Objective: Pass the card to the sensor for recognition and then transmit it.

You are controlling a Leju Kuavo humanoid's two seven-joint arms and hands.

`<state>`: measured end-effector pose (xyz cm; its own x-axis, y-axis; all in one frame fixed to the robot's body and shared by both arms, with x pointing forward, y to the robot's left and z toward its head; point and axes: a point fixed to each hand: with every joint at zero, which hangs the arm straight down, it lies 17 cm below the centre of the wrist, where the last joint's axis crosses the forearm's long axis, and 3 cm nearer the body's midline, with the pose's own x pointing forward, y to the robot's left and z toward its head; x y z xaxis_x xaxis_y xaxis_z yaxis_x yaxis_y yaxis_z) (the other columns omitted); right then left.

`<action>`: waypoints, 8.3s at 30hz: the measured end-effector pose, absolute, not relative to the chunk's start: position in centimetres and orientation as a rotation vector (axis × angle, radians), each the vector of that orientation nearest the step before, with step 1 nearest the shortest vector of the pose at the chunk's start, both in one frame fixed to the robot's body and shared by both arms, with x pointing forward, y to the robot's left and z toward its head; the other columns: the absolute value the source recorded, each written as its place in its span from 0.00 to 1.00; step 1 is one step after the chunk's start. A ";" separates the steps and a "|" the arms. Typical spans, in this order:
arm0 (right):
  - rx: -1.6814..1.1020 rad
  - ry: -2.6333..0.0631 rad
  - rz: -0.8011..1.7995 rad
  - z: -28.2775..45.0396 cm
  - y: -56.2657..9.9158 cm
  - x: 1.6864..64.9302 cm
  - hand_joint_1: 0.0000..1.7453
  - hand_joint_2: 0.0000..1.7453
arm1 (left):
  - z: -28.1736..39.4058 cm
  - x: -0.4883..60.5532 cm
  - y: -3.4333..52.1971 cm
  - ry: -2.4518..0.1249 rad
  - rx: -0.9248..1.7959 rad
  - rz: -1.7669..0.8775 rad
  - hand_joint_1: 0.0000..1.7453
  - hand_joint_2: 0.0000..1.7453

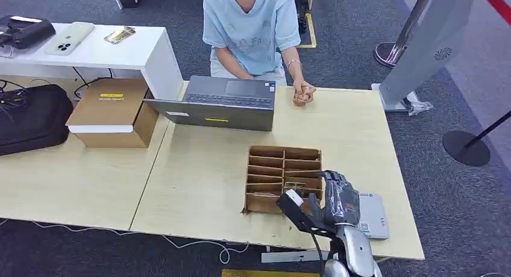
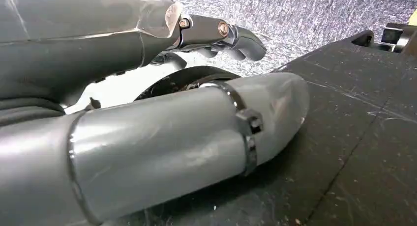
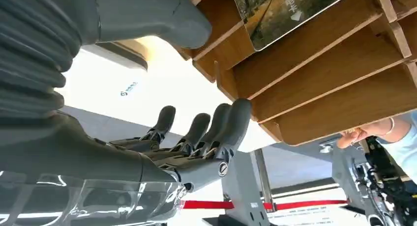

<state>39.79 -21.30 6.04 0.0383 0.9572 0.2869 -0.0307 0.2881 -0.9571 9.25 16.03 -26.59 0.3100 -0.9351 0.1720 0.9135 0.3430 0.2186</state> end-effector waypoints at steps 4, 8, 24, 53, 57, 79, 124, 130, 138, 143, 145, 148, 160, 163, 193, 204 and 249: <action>-0.982 -1.289 1.001 6.0 -20.9 39.9 0.41 1.00 | -26.6 9.2 16.0 -0.285 0.081 -1.225 0.00 0.00; -0.977 -1.295 1.019 6.2 -20.4 40.4 0.42 1.00 | -26.6 9.2 16.0 -0.285 0.081 -1.227 0.00 0.00; -0.952 -1.318 1.063 6.1 -18.4 40.7 0.47 1.00 | -26.6 9.2 16.0 -0.282 0.076 -1.235 0.00 0.00; -0.899 -1.320 1.123 4.7 -16.3 39.4 0.73 1.00 | -26.5 9.3 15.9 -0.281 0.071 -1.240 0.00 0.00; -0.894 -1.321 1.124 4.6 -16.2 39.4 0.82 1.00 | -26.5 9.3 15.9 -0.280 0.070 -1.240 0.00 0.00; -0.888 -1.328 1.109 4.5 -16.2 39.6 0.86 1.00 | -26.5 9.4 15.9 -0.281 0.070 -1.241 0.00 0.00; -0.889 -1.468 0.947 9.1 -18.5 41.6 1.00 1.00 | -26.5 9.8 15.9 -0.292 0.082 -1.230 0.00 0.00; -0.806 -1.593 0.856 11.2 -17.8 41.6 1.00 1.00 | -26.5 9.9 16.0 -0.293 0.084 -1.230 0.00 0.00; -0.626 -1.709 0.739 12.7 -16.8 40.8 1.00 1.00 | -26.5 9.8 16.0 -0.292 0.083 -1.235 0.00 0.00; -0.596 -1.730 0.715 12.9 -16.7 40.3 1.00 1.00 | -26.5 9.8 16.0 -0.293 0.083 -1.236 0.00 0.00; -0.590 -1.738 0.712 13.0 -16.7 40.1 1.00 1.00 | -26.5 9.8 16.0 -0.292 0.084 -1.237 0.00 0.00; -0.583 -1.757 0.700 13.4 -16.6 39.9 1.00 1.00 | -26.5 9.8 16.0 -0.293 0.084 -1.238 0.00 0.00; -0.541 -1.903 0.643 16.3 -16.0 39.0 1.00 1.00 | -26.5 9.9 15.9 -0.299 0.080 -1.252 0.00 0.00; -0.534 -1.952 0.642 17.2 -15.6 38.7 1.00 1.00 | -26.4 9.9 15.8 -0.302 0.078 -1.255 0.00 0.00; -0.492 -2.298 0.649 26.3 -10.9 38.9 1.00 1.00 | -25.3 12.6 13.5 -0.435 0.078 -1.329 0.00 0.00; -0.485 -2.316 0.653 26.7 -10.6 38.8 1.00 1.00 | -26.0 10.8 14.6 -0.366 0.065 -1.345 0.00 0.00; -0.500 -2.396 0.770 30.1 -8.6 41.6 1.00 1.00 | -25.9 11.2 14.6 -0.363 0.068 -1.390 0.00 0.00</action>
<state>41.55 -8.64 30.14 -0.7691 0.4980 0.4006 0.1713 0.7645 -0.6214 11.16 14.58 -25.95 0.1339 -0.9684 0.2105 0.9476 0.1873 0.2589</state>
